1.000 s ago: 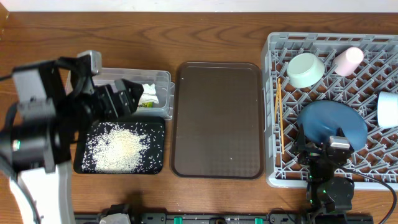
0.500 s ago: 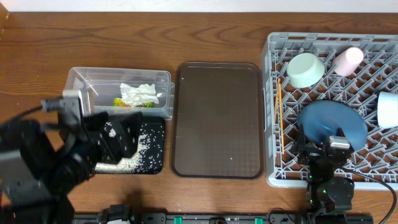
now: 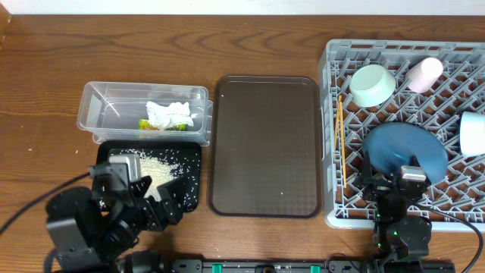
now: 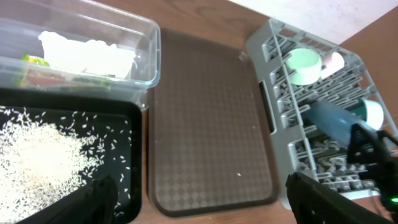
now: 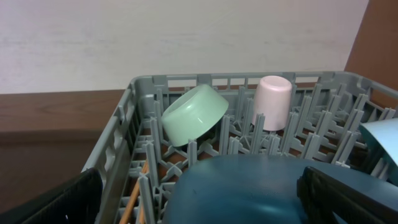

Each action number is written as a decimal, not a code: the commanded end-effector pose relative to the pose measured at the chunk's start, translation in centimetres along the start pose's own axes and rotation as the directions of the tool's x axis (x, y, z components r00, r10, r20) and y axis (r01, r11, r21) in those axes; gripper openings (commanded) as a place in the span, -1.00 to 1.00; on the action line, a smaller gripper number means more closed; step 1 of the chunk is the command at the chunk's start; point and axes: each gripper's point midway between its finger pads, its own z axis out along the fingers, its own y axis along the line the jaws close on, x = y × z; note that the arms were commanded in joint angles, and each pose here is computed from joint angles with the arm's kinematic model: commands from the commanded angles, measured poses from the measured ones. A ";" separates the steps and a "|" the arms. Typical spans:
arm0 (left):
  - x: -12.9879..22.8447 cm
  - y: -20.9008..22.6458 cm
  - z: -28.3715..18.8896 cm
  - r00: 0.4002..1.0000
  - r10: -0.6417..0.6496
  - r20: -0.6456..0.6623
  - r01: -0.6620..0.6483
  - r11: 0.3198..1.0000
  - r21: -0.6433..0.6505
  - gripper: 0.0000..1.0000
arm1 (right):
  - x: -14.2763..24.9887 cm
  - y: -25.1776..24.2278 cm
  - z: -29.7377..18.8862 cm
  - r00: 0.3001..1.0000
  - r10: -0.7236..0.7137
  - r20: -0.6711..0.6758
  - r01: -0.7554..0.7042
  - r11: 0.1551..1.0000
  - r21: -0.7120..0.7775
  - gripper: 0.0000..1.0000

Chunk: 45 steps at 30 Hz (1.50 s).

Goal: Sort waste into correct bins and load items into the dishwasher rack

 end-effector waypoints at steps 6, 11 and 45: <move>1.4 1.0 2.1 0.989 0.061 0.132 -0.068 0.997 0.046 0.79 | 0.0 0.2 0.0 1.000 -0.016 0.001 0.016 1.000 -0.011 0.98; 1.2 0.4 3.5 0.961 0.149 0.233 -0.178 0.978 0.107 0.79 | 0.0 0.2 0.0 1.000 -0.016 0.001 0.016 1.000 -0.011 0.99; 0.8 9.2 9.6 0.795 0.255 0.551 -0.170 0.965 -0.202 0.79 | 0.0 0.2 0.0 1.000 -0.016 0.001 0.016 1.000 -0.011 0.99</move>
